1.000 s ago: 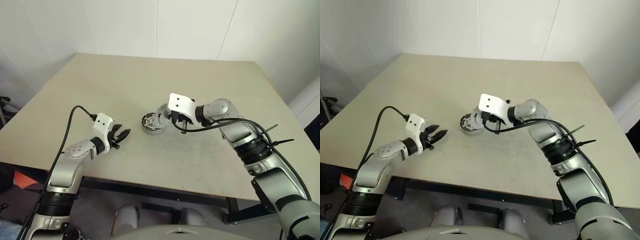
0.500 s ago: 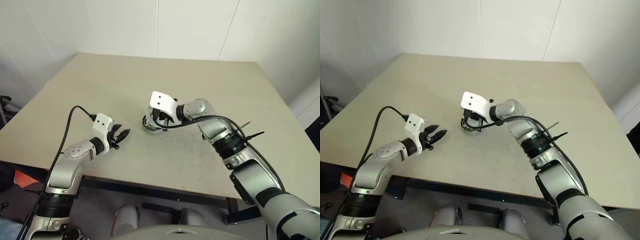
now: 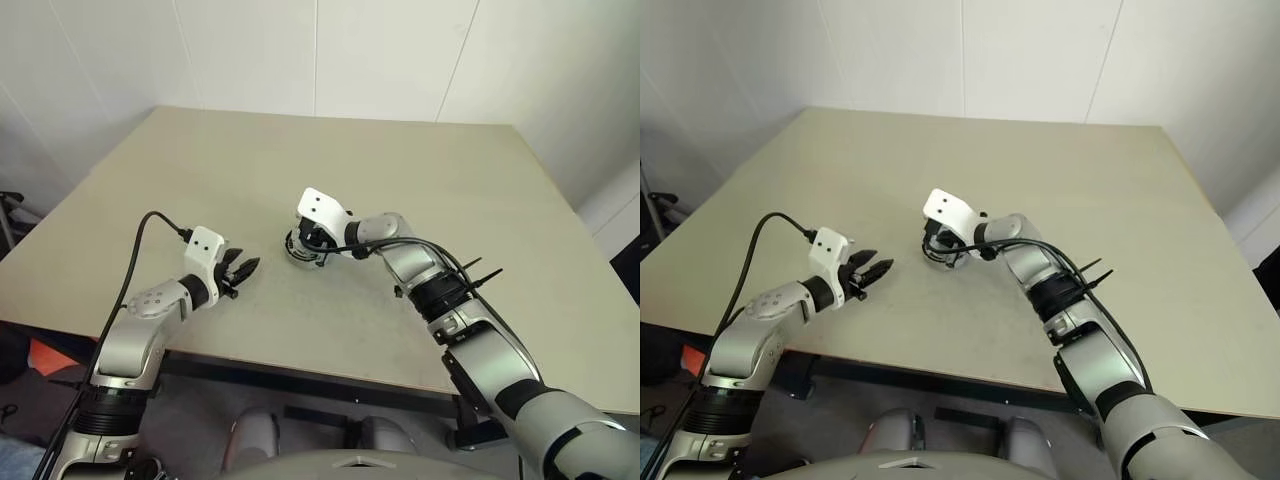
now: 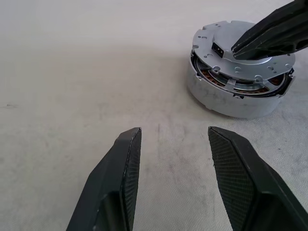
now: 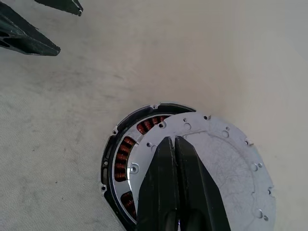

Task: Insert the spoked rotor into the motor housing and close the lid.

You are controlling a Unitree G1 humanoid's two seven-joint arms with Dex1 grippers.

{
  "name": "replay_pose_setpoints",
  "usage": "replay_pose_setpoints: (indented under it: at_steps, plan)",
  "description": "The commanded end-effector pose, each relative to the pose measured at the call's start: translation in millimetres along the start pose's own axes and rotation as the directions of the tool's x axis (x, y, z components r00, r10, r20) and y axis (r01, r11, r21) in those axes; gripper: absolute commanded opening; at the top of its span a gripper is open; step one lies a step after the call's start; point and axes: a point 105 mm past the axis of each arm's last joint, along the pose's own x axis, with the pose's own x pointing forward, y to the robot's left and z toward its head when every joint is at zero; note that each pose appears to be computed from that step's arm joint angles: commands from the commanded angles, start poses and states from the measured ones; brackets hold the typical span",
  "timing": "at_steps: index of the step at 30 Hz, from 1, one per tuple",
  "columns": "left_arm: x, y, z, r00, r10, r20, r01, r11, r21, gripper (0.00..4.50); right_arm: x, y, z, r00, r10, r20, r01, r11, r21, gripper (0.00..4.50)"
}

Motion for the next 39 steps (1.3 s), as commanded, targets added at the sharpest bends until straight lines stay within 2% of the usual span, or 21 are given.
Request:
replay_pose_setpoints:
  at_steps: [1, 4, 7, 10, 14, 17, 19, 24, 29, 39]
  plan:
    - [-0.8, -0.1, 17.1, 0.999, -0.005, 0.054, 0.003, 0.999, 0.035, 2.33, -5.3, 5.7, -14.3, 1.0, -0.002, -0.018, 0.003, 0.999, 0.051, 0.01]
    - [-0.3, 0.1, 17.5, 0.999, -0.008, 0.053, 0.006, 0.999, 0.037, 2.33, -11.7, 2.9, -6.0, 0.998, -0.04, 0.038, 0.04, 0.999, 0.018, 0.01]
    - [1.3, -0.5, 19.1, 0.998, -0.013, 0.055, 0.011, 0.999, 0.039, 2.33, -22.3, -2.4, 23.0, 0.978, -0.079, 0.194, 0.086, 0.996, -0.027, 0.01]
    - [2.7, -1.4, 19.3, 0.998, -0.019, 0.055, 0.016, 0.999, 0.04, 2.33, -27.7, -8.2, 40.5, 0.956, -0.099, 0.277, 0.099, 0.995, 0.015, 0.01]
    - [4.1, -2.6, 19.1, 0.998, -0.026, 0.055, 0.024, 0.999, 0.041, 2.33, -31.3, -9.0, 50.4, 0.936, -0.079, 0.344, 0.055, 0.995, 0.08, 0.01]
    - [4.4, -2.3, 19.4, 0.998, -0.027, 0.055, 0.025, 0.999, 0.042, 2.33, -32.4, -9.1, 52.8, 0.924, -0.07, 0.375, 0.03, 0.993, 0.112, 0.59]
    - [4.5, -2.2, 19.7, 0.998, -0.029, 0.054, 0.026, 0.999, 0.044, 2.33, -29.8, -11.4, 46.8, 0.927, -0.083, 0.365, 0.043, 0.992, 0.115, 1.18]
    - [3.9, -2.1, 19.9, 0.998, -0.031, 0.054, 0.029, 0.999, 0.047, 2.33, -21.5, -15.2, 34.0, 0.934, -0.115, 0.339, 0.071, 0.988, 0.139, 2.96]
    - [3.3, -2.0, 19.4, 0.998, -0.031, 0.052, 0.029, 0.998, 0.047, 2.33, -16.1, -16.4, 25.5, 0.94, -0.134, 0.313, 0.089, 0.984, 0.153, 4.47]
    - [2.3, -1.3, 19.3, 0.998, -0.027, 0.049, 0.025, 0.999, 0.047, 2.33, -2.5, -16.5, 7.1, 0.952, -0.156, 0.262, 0.111, 0.978, 0.179, 4.47]
